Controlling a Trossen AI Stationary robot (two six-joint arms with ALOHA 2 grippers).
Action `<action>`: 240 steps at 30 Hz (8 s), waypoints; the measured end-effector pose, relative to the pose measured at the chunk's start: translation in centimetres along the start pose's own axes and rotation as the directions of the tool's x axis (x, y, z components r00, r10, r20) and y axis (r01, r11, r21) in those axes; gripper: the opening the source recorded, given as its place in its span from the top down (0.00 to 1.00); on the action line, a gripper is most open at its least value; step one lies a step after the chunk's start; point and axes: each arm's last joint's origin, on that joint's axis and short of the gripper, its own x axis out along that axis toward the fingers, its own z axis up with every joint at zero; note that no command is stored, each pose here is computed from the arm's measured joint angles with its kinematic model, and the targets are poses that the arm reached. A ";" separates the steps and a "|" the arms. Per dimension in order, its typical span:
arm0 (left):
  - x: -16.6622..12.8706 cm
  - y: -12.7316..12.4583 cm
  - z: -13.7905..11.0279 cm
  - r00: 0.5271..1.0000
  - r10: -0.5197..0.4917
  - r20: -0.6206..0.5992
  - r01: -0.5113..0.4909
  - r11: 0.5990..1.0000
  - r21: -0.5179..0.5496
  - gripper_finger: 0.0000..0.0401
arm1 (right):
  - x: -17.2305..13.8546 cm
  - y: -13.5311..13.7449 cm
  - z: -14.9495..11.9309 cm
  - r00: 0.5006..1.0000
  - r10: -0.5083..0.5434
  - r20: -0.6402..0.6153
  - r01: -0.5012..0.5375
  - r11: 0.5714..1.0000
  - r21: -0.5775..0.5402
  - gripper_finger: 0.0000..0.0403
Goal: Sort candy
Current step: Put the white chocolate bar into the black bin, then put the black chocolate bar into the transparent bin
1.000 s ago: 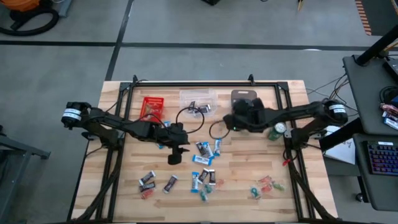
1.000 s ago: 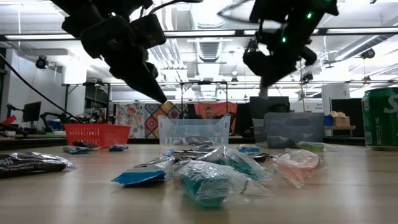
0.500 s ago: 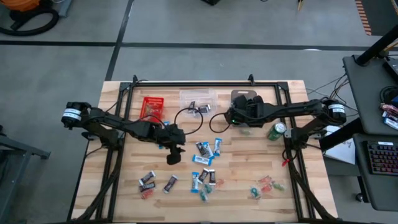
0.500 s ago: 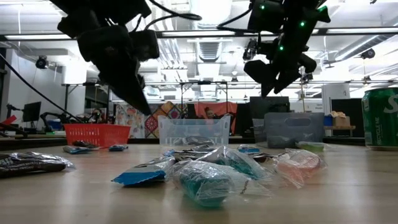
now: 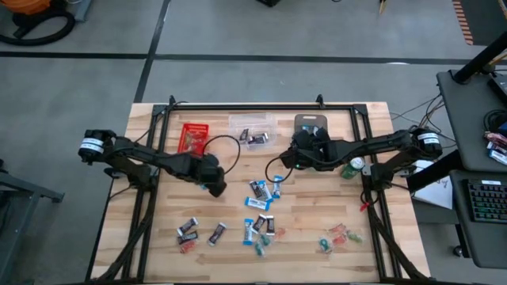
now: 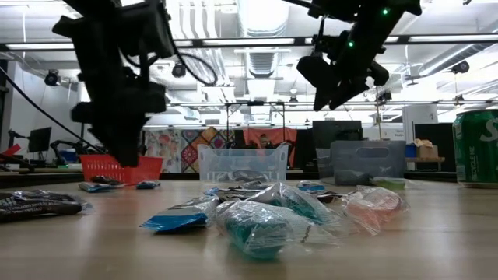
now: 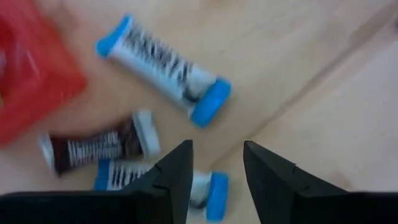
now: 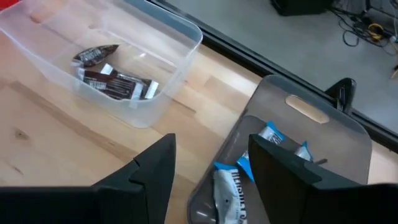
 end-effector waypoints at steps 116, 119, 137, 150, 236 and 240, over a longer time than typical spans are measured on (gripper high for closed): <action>-7.5 -11.0 0.0 0.569 -0.813 0.128 0.463 0.444 0.767 1.00 | -7.2 13.6 -5.1 0.550 0.835 -0.028 -0.449 0.267 -0.853 0.60; -7.5 -11.0 0.1 0.569 -0.813 0.127 0.462 0.443 0.768 1.00 | -7.2 13.7 -5.1 0.543 0.838 -0.050 -0.459 0.247 -0.853 0.70; -8.1 -10.2 0.4 0.623 -0.766 0.158 0.387 0.477 0.789 0.90 | -7.3 13.1 -4.2 0.598 0.796 -0.097 -0.476 0.256 -0.841 0.96; -8.8 -8.3 1.0 0.816 -0.491 0.304 0.130 0.669 0.732 0.84 | -1.9 4.7 0.4 0.991 0.093 0.101 -0.016 0.807 -0.591 0.96; 6.4 -10.6 4.5 0.899 -0.411 0.150 -0.116 0.106 0.988 0.53 | -6.5 5.0 -4.8 0.976 0.220 -0.007 -0.217 0.959 -0.183 0.69; 6.7 -10.1 5.2 0.887 -0.453 0.089 -0.048 0.101 0.994 0.53 | -6.5 5.0 -4.8 0.976 0.219 -0.008 -0.217 0.959 -0.183 0.69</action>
